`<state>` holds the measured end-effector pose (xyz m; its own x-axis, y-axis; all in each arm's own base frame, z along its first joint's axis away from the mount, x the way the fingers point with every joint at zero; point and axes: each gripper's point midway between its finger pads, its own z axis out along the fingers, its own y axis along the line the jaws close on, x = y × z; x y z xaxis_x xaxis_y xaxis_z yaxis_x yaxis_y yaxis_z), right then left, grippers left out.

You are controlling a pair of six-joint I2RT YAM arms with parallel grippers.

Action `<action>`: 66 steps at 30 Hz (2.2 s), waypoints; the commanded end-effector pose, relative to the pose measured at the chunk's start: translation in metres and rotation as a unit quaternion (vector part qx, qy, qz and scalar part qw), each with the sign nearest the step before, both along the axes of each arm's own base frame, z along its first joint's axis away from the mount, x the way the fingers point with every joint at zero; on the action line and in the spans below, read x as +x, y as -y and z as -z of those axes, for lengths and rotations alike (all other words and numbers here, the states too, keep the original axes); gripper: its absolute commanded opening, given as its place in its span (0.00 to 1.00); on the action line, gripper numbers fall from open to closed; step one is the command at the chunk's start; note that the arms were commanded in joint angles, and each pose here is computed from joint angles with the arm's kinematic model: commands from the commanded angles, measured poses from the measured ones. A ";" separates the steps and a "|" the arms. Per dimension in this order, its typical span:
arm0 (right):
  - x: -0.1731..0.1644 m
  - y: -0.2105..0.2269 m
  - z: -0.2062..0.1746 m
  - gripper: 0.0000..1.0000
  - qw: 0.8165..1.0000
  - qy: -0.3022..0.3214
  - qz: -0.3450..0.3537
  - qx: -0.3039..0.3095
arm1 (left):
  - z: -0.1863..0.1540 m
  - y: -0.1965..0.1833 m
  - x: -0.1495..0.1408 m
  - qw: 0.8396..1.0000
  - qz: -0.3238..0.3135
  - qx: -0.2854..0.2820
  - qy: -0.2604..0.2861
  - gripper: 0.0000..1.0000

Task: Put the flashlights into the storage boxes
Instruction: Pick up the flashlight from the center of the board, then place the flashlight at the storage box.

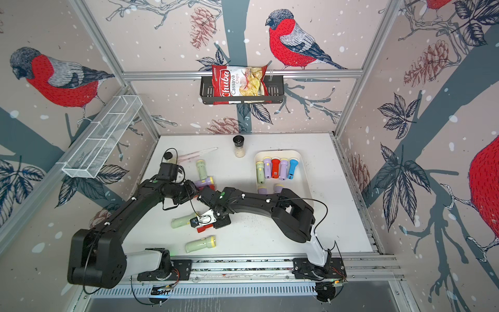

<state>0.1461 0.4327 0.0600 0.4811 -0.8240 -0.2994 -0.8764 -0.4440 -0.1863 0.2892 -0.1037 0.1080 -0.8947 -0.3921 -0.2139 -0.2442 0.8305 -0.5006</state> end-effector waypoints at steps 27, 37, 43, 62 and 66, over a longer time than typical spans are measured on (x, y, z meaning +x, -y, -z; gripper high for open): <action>0.111 0.223 -0.125 0.27 0.664 -0.251 0.597 0.374 | -0.014 0.190 0.032 0.973 0.224 -0.003 0.054 0.48; 0.117 0.276 -0.060 0.38 0.542 -0.347 0.709 0.289 | -0.010 0.224 0.033 0.967 0.251 -0.016 0.048 0.48; 0.111 0.247 -0.044 0.41 0.566 -0.353 0.704 0.242 | -0.010 0.223 0.033 0.967 0.249 -0.013 0.050 0.48; 0.112 0.237 -0.011 0.60 0.542 -0.367 0.733 0.182 | -0.012 0.223 0.034 0.965 0.256 -0.008 0.050 0.48; 0.118 0.242 -0.025 0.67 0.547 -0.353 0.734 0.194 | -0.017 0.222 0.033 0.965 0.256 -0.009 0.057 0.48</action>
<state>0.2613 0.1949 0.0778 -0.9683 0.0310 -0.2481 -0.1322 0.7787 0.6133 0.3244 -0.3267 0.1210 -0.9489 0.0760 -0.3064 0.2339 0.8210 -0.5208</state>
